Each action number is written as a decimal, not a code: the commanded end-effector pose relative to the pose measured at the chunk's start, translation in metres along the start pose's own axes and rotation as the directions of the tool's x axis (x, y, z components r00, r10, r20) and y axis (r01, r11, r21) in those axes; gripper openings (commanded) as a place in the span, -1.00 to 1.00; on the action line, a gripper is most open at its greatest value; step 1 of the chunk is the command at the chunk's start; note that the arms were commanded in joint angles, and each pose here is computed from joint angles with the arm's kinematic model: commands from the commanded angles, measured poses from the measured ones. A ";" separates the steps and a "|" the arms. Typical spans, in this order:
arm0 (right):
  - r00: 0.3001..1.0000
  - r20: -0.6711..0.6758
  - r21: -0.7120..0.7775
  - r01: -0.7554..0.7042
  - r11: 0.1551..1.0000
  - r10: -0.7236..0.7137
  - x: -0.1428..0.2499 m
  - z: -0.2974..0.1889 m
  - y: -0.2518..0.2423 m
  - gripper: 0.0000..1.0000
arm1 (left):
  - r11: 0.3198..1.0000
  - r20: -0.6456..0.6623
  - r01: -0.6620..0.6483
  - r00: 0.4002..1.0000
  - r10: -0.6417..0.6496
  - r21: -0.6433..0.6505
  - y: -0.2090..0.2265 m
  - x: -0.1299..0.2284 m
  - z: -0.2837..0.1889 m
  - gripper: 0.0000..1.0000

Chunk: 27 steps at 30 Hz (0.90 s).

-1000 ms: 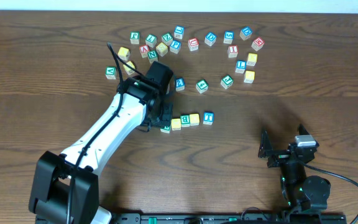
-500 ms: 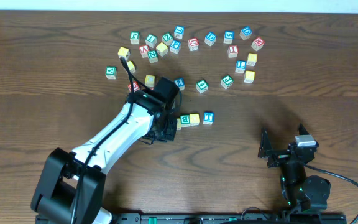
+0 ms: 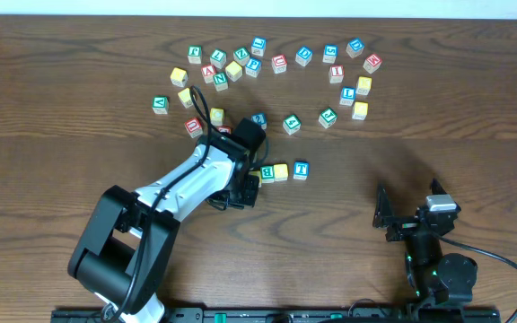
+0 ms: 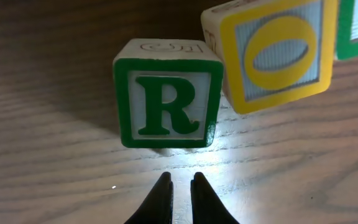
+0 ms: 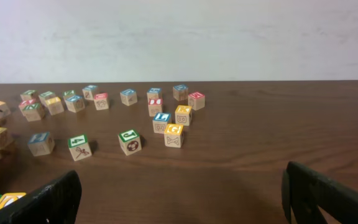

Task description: Spell out ROBOT

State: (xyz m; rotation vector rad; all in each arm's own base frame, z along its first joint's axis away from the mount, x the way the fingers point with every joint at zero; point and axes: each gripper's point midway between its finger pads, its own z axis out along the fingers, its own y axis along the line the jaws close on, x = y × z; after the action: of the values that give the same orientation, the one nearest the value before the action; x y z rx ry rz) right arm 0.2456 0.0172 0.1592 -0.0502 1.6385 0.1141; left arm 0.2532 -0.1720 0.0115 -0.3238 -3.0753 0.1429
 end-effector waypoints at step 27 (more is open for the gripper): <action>1.000 0.000 -0.003 0.015 1.000 -0.015 0.001 0.000 0.001 0.99 | 1.000 0.067 -0.015 0.998 0.015 0.009 -0.004 -0.017 -0.002 -0.78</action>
State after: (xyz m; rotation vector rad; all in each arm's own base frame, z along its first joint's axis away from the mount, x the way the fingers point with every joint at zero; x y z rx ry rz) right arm 0.2456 0.0172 0.1592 -0.0502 1.6385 0.1141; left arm 0.2650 -0.1791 0.0119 -0.3347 -3.1237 0.1825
